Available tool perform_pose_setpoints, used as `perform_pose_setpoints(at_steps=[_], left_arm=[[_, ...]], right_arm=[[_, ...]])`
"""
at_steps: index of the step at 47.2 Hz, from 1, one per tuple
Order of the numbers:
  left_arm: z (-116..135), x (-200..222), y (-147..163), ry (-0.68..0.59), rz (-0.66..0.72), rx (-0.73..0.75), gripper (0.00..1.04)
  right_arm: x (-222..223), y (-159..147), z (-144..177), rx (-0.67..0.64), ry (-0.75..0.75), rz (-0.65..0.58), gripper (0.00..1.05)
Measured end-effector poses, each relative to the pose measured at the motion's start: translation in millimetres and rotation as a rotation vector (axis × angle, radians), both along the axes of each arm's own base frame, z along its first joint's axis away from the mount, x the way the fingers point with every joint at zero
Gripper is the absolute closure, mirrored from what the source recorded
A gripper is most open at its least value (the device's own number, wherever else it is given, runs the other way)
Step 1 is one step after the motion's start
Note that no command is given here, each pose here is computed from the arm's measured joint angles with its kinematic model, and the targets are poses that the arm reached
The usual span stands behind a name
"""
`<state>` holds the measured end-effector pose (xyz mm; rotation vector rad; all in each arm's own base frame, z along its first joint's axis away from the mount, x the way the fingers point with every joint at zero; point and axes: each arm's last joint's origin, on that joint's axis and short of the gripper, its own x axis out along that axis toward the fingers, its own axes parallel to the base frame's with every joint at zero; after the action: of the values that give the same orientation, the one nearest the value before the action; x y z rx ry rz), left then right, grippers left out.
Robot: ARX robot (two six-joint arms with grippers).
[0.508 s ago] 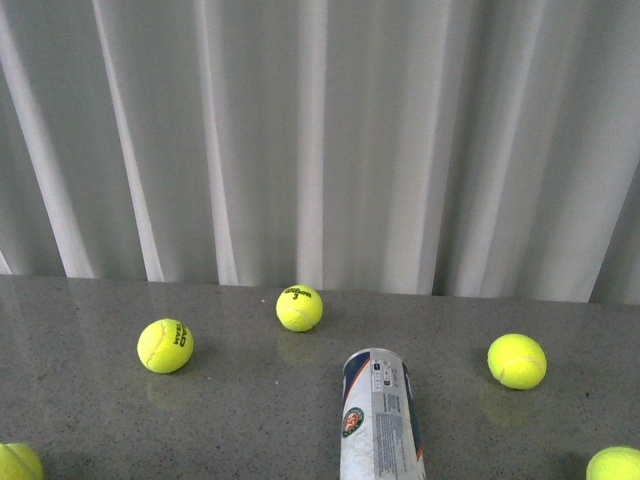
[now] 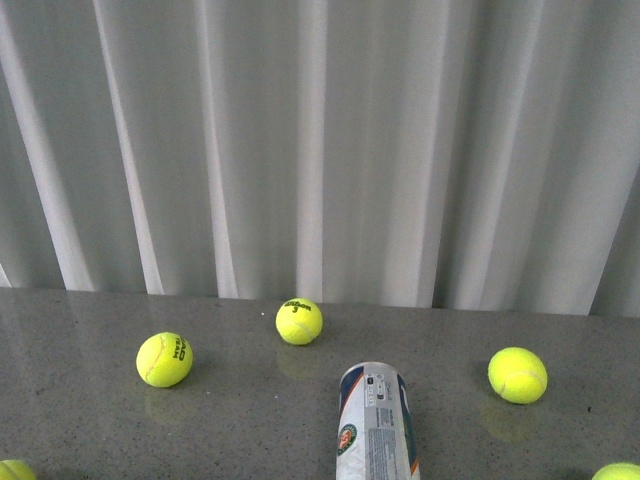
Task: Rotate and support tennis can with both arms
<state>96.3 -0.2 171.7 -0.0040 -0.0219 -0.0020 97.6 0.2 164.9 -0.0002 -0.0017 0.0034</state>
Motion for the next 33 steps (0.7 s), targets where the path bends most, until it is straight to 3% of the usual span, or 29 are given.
perform_pose_setpoints(at_steps=[33], left_arm=[[0.0, 0.0, 0.0, 0.0, 0.0, 0.0, 0.07]], right_arm=[[0.0, 0.0, 0.0, 0.0, 0.0, 0.0, 0.07]])
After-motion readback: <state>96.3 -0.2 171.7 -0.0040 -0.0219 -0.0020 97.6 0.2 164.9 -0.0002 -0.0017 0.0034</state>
